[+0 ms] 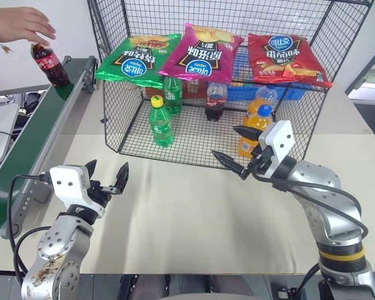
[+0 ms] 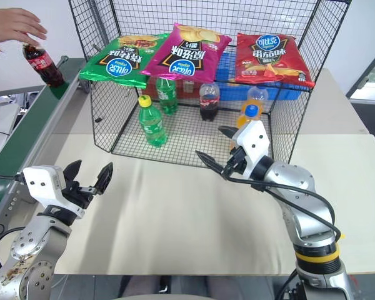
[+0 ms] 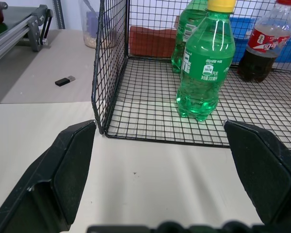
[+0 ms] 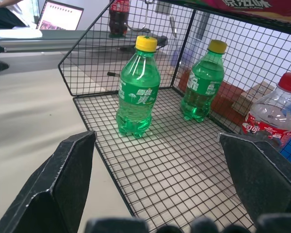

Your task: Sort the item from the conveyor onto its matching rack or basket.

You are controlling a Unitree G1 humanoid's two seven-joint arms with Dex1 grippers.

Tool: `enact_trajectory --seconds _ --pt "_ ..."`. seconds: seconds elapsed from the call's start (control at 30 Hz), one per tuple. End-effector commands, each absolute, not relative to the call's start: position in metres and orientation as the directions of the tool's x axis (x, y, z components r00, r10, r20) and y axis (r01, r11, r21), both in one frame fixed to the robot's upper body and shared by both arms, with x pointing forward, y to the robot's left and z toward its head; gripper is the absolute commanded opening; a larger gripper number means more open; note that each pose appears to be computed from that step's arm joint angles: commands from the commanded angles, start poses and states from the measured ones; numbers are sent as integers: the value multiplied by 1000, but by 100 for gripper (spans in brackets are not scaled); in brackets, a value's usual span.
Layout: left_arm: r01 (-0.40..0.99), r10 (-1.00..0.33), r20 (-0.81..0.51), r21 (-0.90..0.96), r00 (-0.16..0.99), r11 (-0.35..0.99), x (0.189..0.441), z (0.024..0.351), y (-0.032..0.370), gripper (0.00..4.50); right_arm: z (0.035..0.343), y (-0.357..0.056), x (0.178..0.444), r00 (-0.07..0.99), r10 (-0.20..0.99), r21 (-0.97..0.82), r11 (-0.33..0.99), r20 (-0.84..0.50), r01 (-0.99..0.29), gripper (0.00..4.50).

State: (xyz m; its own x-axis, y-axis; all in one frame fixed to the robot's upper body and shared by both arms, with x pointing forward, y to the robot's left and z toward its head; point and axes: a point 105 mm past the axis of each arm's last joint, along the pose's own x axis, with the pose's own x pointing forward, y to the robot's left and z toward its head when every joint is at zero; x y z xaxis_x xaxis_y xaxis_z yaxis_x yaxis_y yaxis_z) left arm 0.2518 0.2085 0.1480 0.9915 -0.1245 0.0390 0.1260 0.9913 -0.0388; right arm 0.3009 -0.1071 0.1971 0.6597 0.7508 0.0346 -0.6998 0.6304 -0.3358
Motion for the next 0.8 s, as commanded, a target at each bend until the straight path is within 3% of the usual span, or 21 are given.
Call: enact_trajectory --seconds 0.03,0.17,0.43,0.67,0.8 --pt "77 -77 73 -5 994 997 248 158 219 450 211 -104 296 617 784 -368 594 64 -716 444" --pt "-36 31 114 42 993 998 243 169 241 450 221 -98 294 555 829 -356 538 62 -764 444" --pt "-262 248 243 28 938 965 219 197 290 450 263 -62 292 315 947 -316 320 71 -893 444" --pt "-399 364 291 69 885 914 197 215 334 450 286 -34 288 170 981 -272 189 91 -944 444" --pt "-409 390 245 32 888 912 194 213 355 450 296 -23 280 85 991 -267 112 108 -957 444"
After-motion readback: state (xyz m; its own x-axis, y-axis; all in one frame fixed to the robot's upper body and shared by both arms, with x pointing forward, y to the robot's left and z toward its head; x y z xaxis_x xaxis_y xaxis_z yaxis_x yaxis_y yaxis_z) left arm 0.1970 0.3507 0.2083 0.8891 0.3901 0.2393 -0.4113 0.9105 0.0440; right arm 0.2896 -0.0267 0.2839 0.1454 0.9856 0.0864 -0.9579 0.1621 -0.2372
